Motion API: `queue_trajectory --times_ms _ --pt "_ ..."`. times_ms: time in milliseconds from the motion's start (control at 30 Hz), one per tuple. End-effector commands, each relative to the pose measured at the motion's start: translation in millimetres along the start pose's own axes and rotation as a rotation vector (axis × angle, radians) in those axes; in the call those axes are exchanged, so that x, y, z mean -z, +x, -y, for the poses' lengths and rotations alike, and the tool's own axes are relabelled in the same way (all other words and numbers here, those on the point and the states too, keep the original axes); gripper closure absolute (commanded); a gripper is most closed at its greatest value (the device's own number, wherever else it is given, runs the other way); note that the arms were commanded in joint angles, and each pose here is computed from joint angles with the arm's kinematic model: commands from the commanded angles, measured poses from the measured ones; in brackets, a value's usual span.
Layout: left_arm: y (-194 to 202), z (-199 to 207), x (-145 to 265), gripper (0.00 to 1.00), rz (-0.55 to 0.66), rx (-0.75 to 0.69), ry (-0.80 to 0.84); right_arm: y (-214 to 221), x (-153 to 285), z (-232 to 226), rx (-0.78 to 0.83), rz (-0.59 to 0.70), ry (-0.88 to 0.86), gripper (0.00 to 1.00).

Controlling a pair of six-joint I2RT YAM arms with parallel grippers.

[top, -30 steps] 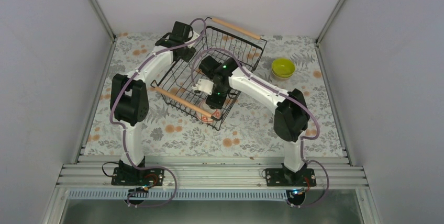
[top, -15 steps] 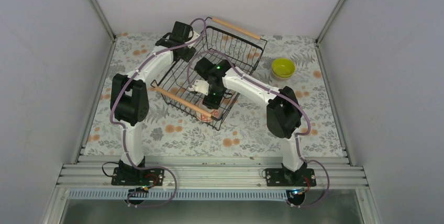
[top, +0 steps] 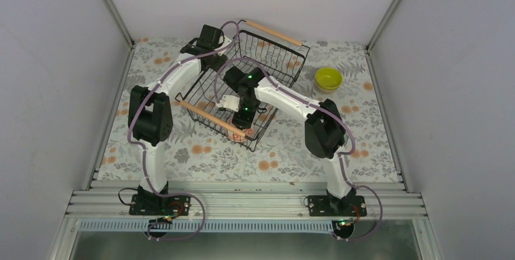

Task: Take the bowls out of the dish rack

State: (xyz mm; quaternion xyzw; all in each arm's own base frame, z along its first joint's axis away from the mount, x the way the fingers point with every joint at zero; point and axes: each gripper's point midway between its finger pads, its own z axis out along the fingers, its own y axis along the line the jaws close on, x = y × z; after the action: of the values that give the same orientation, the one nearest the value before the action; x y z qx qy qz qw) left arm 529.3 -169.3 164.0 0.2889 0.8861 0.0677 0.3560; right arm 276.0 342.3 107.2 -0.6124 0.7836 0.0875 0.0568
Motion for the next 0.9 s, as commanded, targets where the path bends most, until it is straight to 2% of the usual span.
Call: queue_trajectory --times_ms 0,533,867 --pt "53 32 -30 0.97 -0.183 -0.081 0.079 -1 -19 -4 0.022 -0.032 -0.021 0.36" --pt "53 34 -29 0.98 -0.181 -0.082 0.087 -9 -31 0 0.015 -0.020 -0.032 0.33" --pt "52 35 -29 0.98 -0.180 -0.086 0.089 -19 -22 0 0.019 0.003 -0.039 0.29"
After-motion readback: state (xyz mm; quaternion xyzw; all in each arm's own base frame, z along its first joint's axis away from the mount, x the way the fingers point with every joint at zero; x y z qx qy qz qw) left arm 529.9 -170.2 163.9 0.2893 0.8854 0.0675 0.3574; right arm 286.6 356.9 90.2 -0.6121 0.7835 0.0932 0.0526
